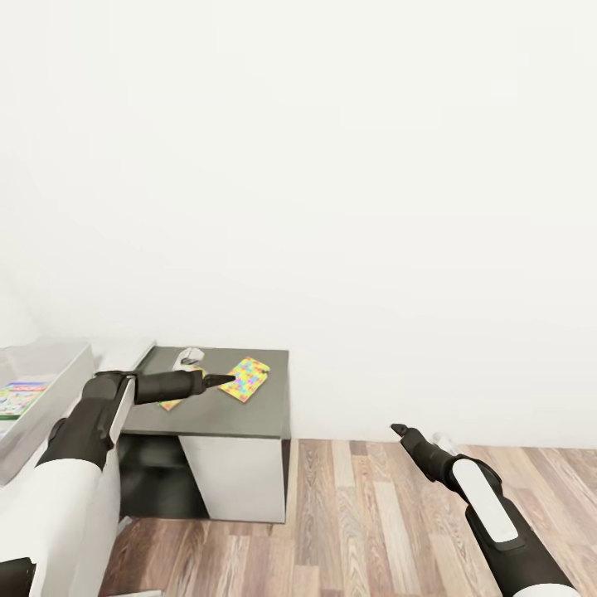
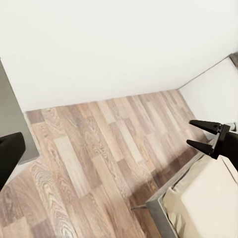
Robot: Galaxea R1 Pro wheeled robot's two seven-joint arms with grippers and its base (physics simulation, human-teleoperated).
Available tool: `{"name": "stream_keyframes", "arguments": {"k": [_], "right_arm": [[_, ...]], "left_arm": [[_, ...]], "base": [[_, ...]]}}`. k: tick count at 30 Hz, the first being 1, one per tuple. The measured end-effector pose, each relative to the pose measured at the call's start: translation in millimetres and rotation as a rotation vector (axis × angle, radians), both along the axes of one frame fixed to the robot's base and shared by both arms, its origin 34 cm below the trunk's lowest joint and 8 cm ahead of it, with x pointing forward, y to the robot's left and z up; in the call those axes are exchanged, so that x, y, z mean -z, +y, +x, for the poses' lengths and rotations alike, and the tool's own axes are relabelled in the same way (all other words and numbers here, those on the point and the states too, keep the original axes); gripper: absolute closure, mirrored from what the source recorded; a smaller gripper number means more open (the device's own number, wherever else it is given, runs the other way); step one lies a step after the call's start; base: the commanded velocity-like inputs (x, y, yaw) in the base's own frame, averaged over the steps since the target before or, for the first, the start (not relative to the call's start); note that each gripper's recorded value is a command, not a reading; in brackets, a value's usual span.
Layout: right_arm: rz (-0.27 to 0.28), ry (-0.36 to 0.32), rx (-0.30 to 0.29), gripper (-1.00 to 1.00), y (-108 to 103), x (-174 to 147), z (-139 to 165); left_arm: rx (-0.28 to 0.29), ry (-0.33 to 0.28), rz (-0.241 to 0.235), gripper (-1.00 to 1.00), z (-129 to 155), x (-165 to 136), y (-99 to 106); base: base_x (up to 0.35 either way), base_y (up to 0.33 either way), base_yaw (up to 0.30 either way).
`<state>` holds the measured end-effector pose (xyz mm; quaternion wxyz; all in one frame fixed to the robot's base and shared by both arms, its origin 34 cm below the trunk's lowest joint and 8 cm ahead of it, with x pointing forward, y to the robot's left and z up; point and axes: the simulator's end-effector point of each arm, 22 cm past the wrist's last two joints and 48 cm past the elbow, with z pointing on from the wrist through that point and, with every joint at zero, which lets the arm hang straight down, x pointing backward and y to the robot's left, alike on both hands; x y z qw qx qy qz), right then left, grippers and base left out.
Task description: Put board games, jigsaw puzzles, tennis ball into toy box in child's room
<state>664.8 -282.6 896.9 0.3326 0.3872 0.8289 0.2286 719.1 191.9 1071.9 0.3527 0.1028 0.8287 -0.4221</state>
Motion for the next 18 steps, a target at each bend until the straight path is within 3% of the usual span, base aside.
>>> {"name": "stream_keyframes", "arguments": {"k": [9,18], "right_arm": [[-0.004,-0.001,-0.003,-1.0,0.3,-0.5,0.1],[-0.009,-0.001,-0.009,-1.0,1.7,-0.3,0.1]], "left_arm": [[0.0,-0.001,0.0,-1.0,-0.1,-1.0,0.0],[-0.004,0.001,0.004,-1.0,0.5,0.2,0.8]], "base": [[0.18,0.029,-0.021],[0.041,0.035,-0.001]]}}
